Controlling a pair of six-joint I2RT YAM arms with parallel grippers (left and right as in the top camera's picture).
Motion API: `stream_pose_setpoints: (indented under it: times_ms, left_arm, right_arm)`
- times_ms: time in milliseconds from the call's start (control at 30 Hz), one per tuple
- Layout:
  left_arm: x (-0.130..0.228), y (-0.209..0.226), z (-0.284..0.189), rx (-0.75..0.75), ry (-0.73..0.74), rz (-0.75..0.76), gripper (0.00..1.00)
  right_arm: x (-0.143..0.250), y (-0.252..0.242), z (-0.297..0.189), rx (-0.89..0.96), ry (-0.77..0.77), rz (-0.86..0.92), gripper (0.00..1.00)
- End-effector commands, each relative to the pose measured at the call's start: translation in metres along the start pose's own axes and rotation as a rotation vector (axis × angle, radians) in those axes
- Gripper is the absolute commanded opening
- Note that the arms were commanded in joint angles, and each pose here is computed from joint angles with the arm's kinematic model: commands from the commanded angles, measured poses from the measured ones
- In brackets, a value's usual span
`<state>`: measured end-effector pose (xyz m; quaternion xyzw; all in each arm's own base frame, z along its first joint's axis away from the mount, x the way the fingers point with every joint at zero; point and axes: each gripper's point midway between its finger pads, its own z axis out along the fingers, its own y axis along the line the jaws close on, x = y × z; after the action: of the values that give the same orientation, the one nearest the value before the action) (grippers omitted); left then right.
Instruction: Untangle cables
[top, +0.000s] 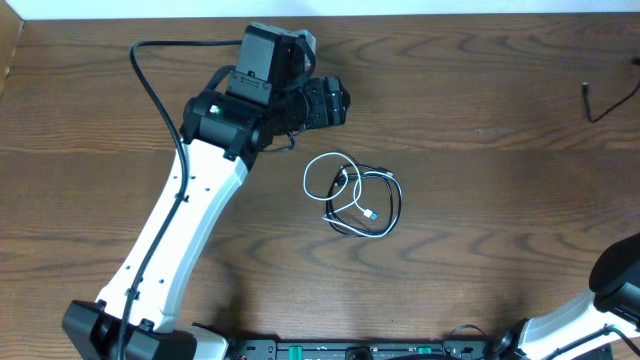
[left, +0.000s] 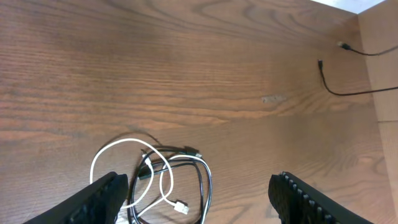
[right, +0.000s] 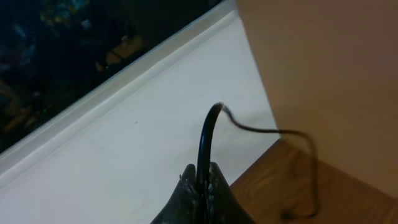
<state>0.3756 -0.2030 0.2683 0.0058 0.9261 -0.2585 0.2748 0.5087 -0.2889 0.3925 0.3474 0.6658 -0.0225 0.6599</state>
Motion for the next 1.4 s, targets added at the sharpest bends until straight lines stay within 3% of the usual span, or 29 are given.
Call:
stream_pose_setpoints:
  times_ms: [0,267,567,633,667,700,933,1100,1233,1367]
  left_arm:
    - [0.001,0.001,0.002,-0.012,0.000,0.023,0.77]
    - [0.000,0.001,0.003,-0.010,-0.004,0.024,0.77]
    - [0.000,0.001,0.003,-0.011,-0.002,0.024,0.77]
    - [0.000,0.001,0.003,-0.011,-0.002,0.024,0.77]
    - [0.000,0.001,0.003,-0.011,-0.002,0.024,0.77]
    - [0.000,0.002,0.004,-0.011,-0.001,0.024,0.77]
    - [0.000,0.001,0.004,-0.011,-0.001,0.061,0.77]
    - [0.001,0.002,0.004,-0.012,0.001,0.080,0.77]
    - [0.007,0.006,0.008,-0.020,0.020,0.104,0.77]
    - [0.029,0.020,0.017,-0.052,0.098,0.135,0.76]
  right_arm:
    - [0.001,-0.005,0.004,0.040,-0.008,-0.062,0.01]
    - [0.095,-0.008,0.038,0.030,0.214,-0.147,0.01]
    - [0.208,-0.044,0.067,0.089,0.449,-0.176,0.04]
    - [0.218,-0.045,0.064,0.081,0.491,-0.179,0.39]
    - [0.220,-0.043,0.063,0.065,0.503,-0.183,0.63]
    - [0.220,-0.037,0.060,0.037,0.514,-0.189,0.99]
    - [0.177,0.006,0.029,-0.103,0.508,-0.169,0.99]
    - [0.149,0.062,-0.028,-0.324,0.581,-0.121,0.99]
    - [0.154,0.091,-0.077,-0.451,0.714,-0.075,0.99]
    - [0.183,0.112,-0.113,-0.516,0.870,-0.065,0.98]
